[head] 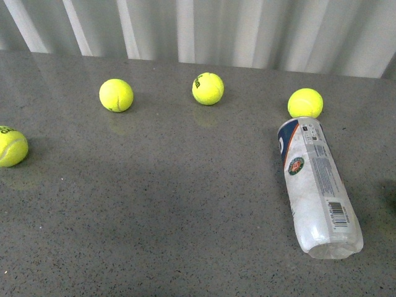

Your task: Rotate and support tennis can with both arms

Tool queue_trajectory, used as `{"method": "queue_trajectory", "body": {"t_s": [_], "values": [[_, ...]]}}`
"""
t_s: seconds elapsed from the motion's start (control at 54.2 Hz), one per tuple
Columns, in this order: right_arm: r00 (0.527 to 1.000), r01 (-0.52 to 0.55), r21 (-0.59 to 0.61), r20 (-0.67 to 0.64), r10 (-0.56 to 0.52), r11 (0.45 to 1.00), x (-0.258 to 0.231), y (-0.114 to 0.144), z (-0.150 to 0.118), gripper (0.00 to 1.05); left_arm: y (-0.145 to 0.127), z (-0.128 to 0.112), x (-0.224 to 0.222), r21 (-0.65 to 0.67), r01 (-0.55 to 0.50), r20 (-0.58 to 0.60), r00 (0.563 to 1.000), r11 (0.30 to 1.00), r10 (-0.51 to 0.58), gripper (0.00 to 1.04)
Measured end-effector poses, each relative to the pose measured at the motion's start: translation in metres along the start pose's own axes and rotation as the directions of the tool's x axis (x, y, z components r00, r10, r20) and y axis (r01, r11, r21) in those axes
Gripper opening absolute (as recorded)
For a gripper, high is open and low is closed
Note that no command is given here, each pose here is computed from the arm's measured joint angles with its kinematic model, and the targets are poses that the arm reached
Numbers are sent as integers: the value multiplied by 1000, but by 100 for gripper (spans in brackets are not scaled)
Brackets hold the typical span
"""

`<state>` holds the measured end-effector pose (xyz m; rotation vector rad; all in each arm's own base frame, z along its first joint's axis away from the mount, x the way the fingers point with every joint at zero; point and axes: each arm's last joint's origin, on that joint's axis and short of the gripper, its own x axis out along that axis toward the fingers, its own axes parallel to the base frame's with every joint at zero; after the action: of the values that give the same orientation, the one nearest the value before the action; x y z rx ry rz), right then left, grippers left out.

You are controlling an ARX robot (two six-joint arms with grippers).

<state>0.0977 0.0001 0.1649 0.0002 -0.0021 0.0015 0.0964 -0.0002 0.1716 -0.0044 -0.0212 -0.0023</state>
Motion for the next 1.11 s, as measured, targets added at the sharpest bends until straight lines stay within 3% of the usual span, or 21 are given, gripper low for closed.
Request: {"method": "queue_trajectory", "body": {"t_s": [1.107], "values": [[1000, 0, 0, 0, 0, 1000, 0, 0, 0, 98, 0, 0, 0, 0, 0, 0, 1000, 1000, 0, 98]]}}
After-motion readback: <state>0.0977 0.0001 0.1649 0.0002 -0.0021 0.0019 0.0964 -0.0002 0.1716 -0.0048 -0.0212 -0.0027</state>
